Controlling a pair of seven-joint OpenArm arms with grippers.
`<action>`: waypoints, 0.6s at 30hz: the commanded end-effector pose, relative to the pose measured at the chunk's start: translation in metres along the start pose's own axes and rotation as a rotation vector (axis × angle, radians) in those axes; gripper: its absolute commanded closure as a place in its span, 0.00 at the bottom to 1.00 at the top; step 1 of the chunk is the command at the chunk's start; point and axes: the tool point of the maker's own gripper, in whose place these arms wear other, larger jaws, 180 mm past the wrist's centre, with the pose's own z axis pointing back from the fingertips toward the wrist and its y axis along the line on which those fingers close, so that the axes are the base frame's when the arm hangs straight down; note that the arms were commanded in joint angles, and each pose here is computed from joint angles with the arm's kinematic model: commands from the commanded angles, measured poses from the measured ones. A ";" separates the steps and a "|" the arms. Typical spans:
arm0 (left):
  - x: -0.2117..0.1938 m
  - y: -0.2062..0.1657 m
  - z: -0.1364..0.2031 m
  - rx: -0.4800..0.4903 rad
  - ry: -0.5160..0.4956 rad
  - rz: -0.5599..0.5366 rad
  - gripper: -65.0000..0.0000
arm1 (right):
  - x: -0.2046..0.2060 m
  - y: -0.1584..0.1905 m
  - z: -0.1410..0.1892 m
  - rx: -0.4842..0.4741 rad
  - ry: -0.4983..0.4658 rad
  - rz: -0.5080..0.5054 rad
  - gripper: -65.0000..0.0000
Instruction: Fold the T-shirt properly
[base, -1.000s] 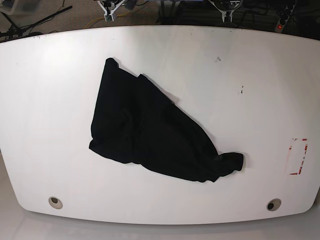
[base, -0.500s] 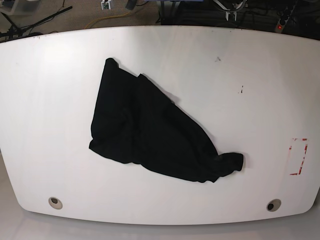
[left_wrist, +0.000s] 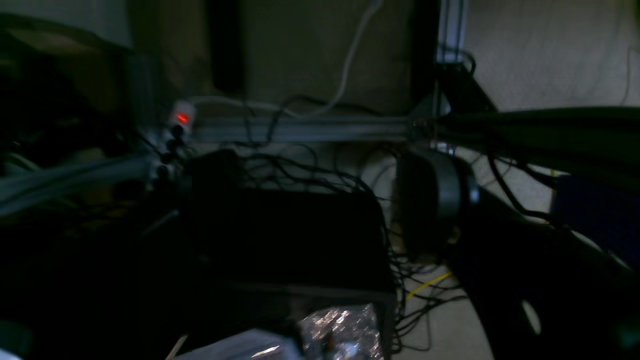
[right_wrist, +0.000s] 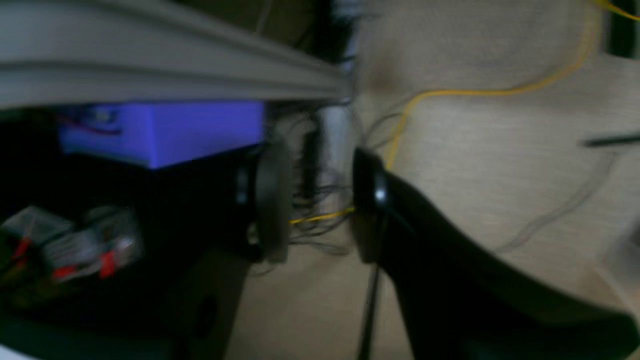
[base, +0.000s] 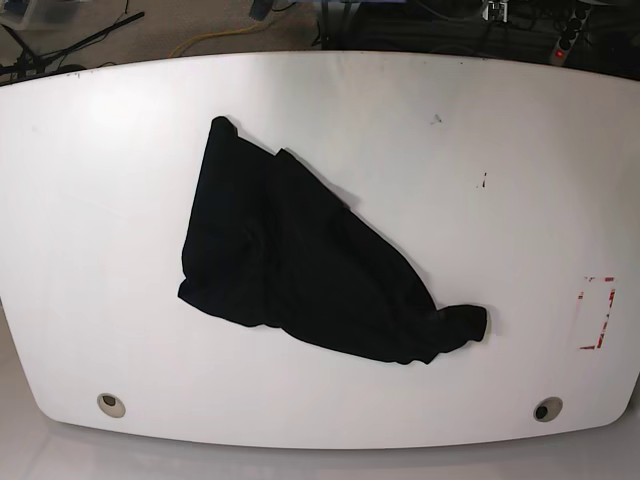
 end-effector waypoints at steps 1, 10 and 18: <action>0.014 0.005 0.021 0.005 -0.042 -0.021 0.31 | 0.011 -0.002 0.017 -0.002 -0.041 0.011 0.71; 0.058 0.012 0.082 0.016 -0.143 -0.057 0.31 | 0.052 0.013 0.072 -0.009 -0.148 0.086 0.71; 0.095 0.013 0.098 -0.015 -0.238 0.016 0.31 | 0.095 0.028 0.095 -0.003 -0.253 0.136 0.71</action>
